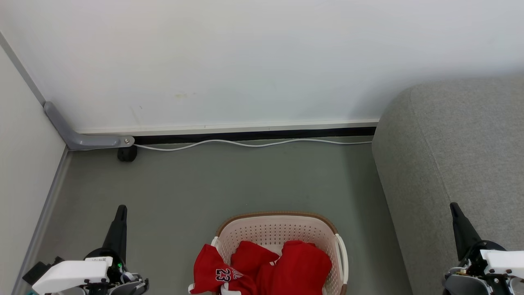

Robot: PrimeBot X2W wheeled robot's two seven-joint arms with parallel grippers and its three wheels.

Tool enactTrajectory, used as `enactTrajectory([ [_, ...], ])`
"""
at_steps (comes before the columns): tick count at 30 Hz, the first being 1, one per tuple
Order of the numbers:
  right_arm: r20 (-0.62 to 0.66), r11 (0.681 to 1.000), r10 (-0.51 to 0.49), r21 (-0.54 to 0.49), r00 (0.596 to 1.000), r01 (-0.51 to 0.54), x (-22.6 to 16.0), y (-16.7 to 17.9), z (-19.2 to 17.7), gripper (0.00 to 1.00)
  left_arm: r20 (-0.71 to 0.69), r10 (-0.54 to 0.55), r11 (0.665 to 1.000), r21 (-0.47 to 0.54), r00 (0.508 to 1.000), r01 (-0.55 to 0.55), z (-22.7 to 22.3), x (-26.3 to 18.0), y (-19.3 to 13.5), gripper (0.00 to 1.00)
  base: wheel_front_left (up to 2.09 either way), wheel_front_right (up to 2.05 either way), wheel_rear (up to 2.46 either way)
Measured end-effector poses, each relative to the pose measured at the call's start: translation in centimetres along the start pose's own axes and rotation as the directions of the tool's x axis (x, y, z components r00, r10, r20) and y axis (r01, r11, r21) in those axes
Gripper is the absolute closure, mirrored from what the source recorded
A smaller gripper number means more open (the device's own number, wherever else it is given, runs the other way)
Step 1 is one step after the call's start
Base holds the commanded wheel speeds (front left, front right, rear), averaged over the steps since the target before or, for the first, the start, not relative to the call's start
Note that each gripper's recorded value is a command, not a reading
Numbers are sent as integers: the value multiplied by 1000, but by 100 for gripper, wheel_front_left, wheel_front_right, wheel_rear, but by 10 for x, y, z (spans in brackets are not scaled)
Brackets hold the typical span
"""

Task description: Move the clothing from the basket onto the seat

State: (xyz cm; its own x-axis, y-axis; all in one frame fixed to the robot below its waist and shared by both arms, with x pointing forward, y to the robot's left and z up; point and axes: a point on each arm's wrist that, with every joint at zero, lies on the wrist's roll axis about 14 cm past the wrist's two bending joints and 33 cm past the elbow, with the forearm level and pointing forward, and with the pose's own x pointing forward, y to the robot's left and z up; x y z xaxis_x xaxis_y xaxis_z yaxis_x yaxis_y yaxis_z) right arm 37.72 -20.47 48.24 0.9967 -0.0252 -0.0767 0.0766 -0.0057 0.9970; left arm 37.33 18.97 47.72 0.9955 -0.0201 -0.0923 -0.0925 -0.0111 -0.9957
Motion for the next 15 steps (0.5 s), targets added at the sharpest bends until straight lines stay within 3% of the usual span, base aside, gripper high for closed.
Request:
enactTrajectory([
  [15,0,1000,0,0,1000,0,0,0,0,100,0,0,1000,0,1000,0,0,0,0,100,0,0,0],
])
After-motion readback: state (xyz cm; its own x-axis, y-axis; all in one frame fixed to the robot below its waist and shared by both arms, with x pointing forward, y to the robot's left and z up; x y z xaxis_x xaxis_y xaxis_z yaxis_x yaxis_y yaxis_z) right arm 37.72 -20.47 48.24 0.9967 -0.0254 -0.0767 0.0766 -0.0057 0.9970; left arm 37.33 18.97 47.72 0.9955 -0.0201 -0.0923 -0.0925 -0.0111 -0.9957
